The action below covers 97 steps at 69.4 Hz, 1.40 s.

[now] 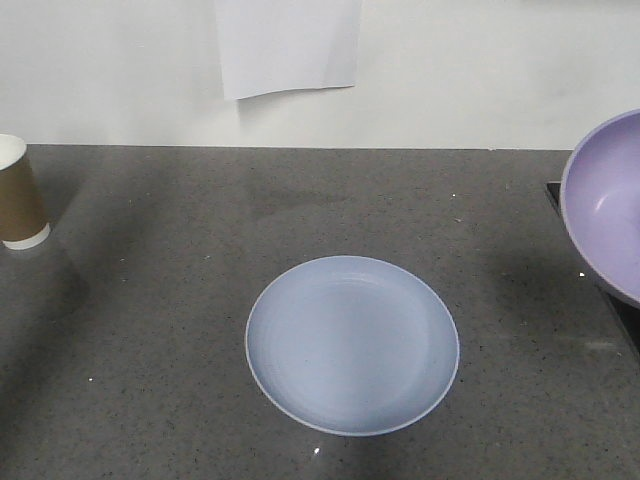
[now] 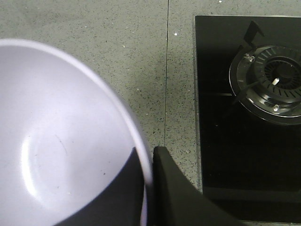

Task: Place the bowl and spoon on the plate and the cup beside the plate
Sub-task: 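Swing the right gripper with the lilac bowl over the pale blue plate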

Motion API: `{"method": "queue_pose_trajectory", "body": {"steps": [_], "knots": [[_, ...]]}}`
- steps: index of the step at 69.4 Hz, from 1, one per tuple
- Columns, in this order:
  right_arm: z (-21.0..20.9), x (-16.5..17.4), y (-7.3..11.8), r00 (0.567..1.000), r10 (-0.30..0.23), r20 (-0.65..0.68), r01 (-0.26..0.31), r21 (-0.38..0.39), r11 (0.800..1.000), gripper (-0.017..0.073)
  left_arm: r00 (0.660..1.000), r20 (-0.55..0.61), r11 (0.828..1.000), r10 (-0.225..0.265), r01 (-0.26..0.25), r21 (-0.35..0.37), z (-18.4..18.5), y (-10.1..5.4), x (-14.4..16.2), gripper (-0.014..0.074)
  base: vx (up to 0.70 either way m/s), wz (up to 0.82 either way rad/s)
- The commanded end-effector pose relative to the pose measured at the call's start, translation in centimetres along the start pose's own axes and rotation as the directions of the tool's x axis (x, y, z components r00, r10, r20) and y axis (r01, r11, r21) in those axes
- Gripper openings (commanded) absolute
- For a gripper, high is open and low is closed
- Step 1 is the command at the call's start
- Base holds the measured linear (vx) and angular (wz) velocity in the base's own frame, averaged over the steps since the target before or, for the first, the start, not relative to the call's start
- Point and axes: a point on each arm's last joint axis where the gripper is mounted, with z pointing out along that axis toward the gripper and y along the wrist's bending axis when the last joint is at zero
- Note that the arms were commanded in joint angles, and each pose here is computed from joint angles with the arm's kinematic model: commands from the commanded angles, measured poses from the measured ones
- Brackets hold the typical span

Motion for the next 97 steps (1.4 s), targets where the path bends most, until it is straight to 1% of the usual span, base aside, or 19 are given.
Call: {"method": "queue_pose_trajectory", "body": {"steps": [1,7,13,16,17,24,26,30,32,40,42,50,54,60,64,69,80,88,97], "knots": [[-0.9,-1.0,0.2,0.995,0.008,0.103,-0.005,-0.030,1.000,-0.0003,0.994,0.112,1.000,-0.001,-0.001,0.013,-1.6,0.0,-0.8,-0.0007,0.00,0.00],[-0.5,-1.2,0.6,0.995,0.009,0.098,-0.002,-0.071,0.997,-0.0003,0.994,0.112,1.000,-0.001,-0.001,0.013,-1.6,0.0,-0.8,-0.0007,0.00,0.00],[0.4,-1.6,1.3,0.997,-0.030,0.077,0.041,-0.140,0.989,-0.0003,0.994,0.112,1.000,-0.001,-0.001,0.013,-1.6,0.0,-0.8,-0.0007,0.00,0.00],[1.1,-1.8,1.7,0.997,-0.046,0.060,0.056,-0.180,0.982,-0.0003,0.994,0.112,1.000,-0.001,-0.001,0.013,-1.6,0.0,-0.8,-0.0007,0.00,0.00],[1.4,-1.9,1.9,0.997,-0.055,0.056,0.065,-0.205,0.977,-0.0003,0.994,0.112,1.000,-0.001,-0.001,0.013,-1.6,0.0,-0.8,-0.0007,0.00,0.00],[3.2,-2.4,2.8,0.997,-0.082,0.013,0.083,-0.298,0.951,-0.0003,0.994,0.112,1.000,-0.001,-0.001,0.013,-1.6,0.0,-0.8,-0.0007,0.00,0.00],[3.8,-2.6,3.1,0.996,-0.095,0.001,0.090,-0.327,0.941,-0.0003,0.994,0.112,1.000,-0.002,0.000,0.014,-1.6,0.0,-0.8,-0.0007,0.00,0.00],[5.3,-2.8,3.7,0.993,-0.115,-0.033,0.095,-0.358,0.929,-0.0003,0.994,0.112,1.000,-0.002,0.000,0.014,-1.6,0.0,-0.8,-0.0007,0.00,0.00],[6.1,-2.9,3.9,0.991,-0.123,-0.056,0.095,-0.365,0.926,-0.0003,0.994,0.112,1.000,-0.002,0.000,0.014,-1.6,0.0,-0.8,-0.0007,0.00,0.00],[9.3,-2.9,5.6,0.972,-0.189,-0.138,0.119,-0.403,0.907,-0.0003,0.993,0.115,1.000,-0.002,0.000,0.015,-1.6,0.0,-0.8,-0.0007,0.00,0.00],[10.1,-2.9,6.4,0.965,-0.214,-0.153,0.133,-0.417,0.899,-0.0003,0.993,0.115,1.000,-0.002,0.000,0.015,-1.6,0.0,-0.8,-0.0007,0.00,0.00],[13.0,-2.7,8.8,0.945,-0.275,-0.179,0.172,-0.445,0.879,-0.0003,0.993,0.115,1.000,-0.002,0.000,0.015,-1.6,0.0,-0.8,-0.0007,0.00,0.00],[14.4,-2.5,9.8,0.939,-0.289,-0.189,0.180,-0.449,0.876,-0.0003,0.993,0.115,1.000,-0.002,0.000,0.015,-1.6,0.0,-0.8,-0.0007,0.00,0.00],[16.6,-2.2,11.0,0.932,-0.286,-0.224,0.161,-0.451,0.878,-0.0003,0.993,0.114,1.000,-0.002,0.000,0.014,-1.6,0.0,-0.8,-0.0007,0.00,0.00],[18.1,-2.0,11.3,0.926,-0.283,-0.250,0.147,-0.450,0.881,-0.0003,0.993,0.114,1.000,-0.002,0.000,0.014,-1.6,0.0,-0.8,-0.0007,0.00,0.00],[19.8,-1.7,11.5,0.919,-0.279,-0.278,0.134,-0.445,0.885,-0.0003,0.993,0.114,1.000,-0.002,0.000,0.014,-1.6,0.0,-0.8,-0.0007,0.00,0.00],[23.2,-0.6,11.9,0.890,-0.287,-0.355,0.115,-0.433,0.894,-0.0003,0.993,0.114,1.000,-0.003,0.001,0.016,-1.6,0.0,-0.8,-0.0007,0.00,0.00],[24.8,0.0,12.1,0.874,-0.289,-0.390,0.106,-0.427,0.898,-0.0003,0.993,0.114,1.000,-0.003,0.001,0.016,-1.6,0.0,-0.8,-0.0007,0.00,0.00],[25.7,0.2,12.2,0.872,-0.284,-0.399,0.099,-0.423,0.901,-0.0002,0.993,0.114,1.000,-0.003,0.001,0.016,-1.6,0.0,-0.8,-0.0007,0.00,0.00]]}}
